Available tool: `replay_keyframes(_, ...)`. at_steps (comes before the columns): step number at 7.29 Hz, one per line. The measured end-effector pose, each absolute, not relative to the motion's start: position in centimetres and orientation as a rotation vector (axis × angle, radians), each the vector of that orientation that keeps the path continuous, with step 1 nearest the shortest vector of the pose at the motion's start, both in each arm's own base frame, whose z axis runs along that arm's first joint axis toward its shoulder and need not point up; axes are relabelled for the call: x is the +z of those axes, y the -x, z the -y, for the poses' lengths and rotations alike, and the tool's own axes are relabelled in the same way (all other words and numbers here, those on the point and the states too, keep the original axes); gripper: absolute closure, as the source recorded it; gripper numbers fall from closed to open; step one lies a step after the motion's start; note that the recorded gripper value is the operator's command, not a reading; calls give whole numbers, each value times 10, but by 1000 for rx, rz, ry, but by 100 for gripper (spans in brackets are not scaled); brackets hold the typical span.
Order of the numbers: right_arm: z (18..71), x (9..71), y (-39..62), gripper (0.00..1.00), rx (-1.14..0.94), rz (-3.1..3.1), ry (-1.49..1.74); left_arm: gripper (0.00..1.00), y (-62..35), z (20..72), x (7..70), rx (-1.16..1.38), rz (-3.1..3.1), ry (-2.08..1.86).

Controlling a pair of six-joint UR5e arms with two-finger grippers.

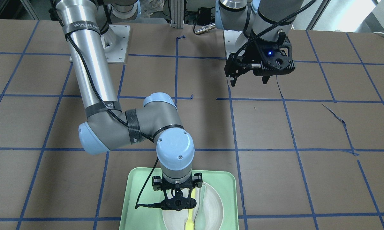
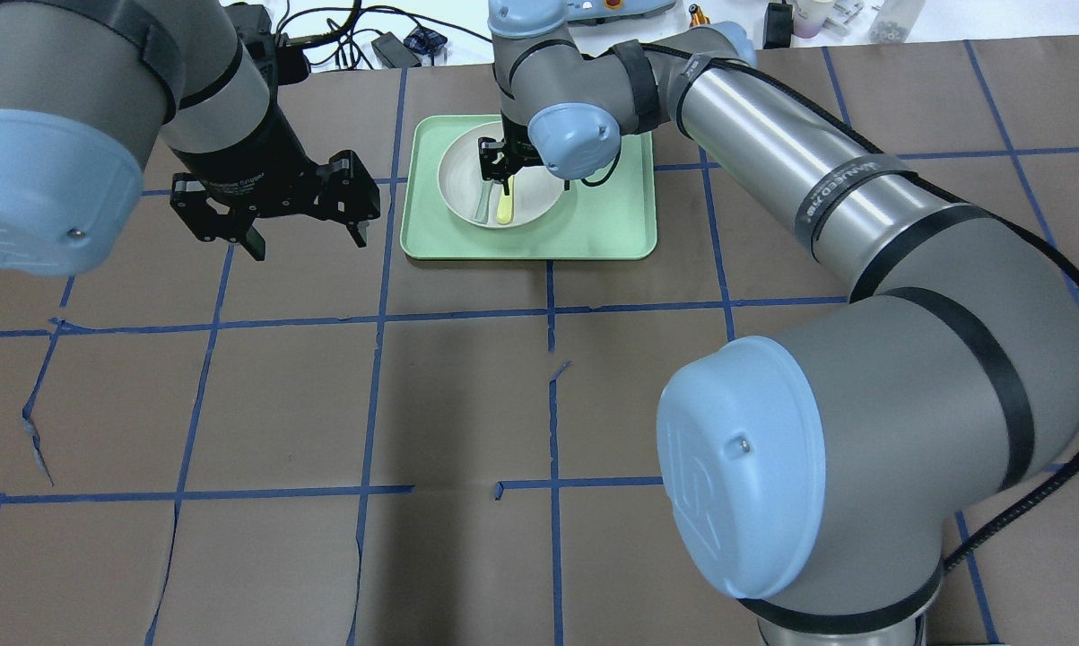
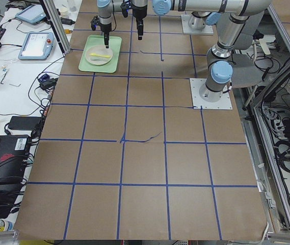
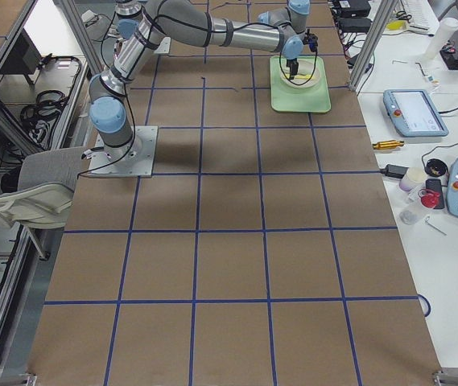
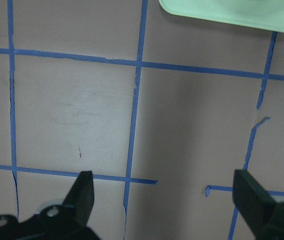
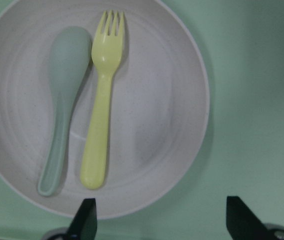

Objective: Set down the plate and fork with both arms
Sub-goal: 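Move the right gripper over the plate and lower it onto the yellow fork, then close the right gripper on the yellow fork's handle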

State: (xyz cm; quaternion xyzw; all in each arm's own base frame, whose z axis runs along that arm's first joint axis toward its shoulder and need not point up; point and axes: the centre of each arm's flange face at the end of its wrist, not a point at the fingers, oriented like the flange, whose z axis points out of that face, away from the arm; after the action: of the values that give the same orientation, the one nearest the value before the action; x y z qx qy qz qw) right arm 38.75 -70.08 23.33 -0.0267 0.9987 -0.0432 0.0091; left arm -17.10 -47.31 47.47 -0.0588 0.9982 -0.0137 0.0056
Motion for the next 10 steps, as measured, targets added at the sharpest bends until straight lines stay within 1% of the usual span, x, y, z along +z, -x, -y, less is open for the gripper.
replay_keyframes(3, 708, 213, -400, 33, -179, -3089, 26, 0, 171, 474, 474, -40, -3125, 185)
replay_keyframes(4, 711, 208, -403, 36, -200, -3074, 2, 0, 172, 473, 474, -39, -3125, 184)
replay_keyframes(5, 712, 203, -405, 40, -210, -3062, -15, 0, 172, 473, 473, -38, -3125, 184)
replay_keyframes(6, 713, 198, -406, 53, -215, -3056, -26, 0, 172, 473, 473, -37, -3125, 185)
replay_keyframes(7, 714, 195, -406, 55, -217, -3054, -32, 0, 172, 473, 473, -36, -3125, 186)
replay_keyframes(10, 715, 193, -407, 54, -221, -3048, -44, 0, 172, 474, 472, -37, -3126, 187)
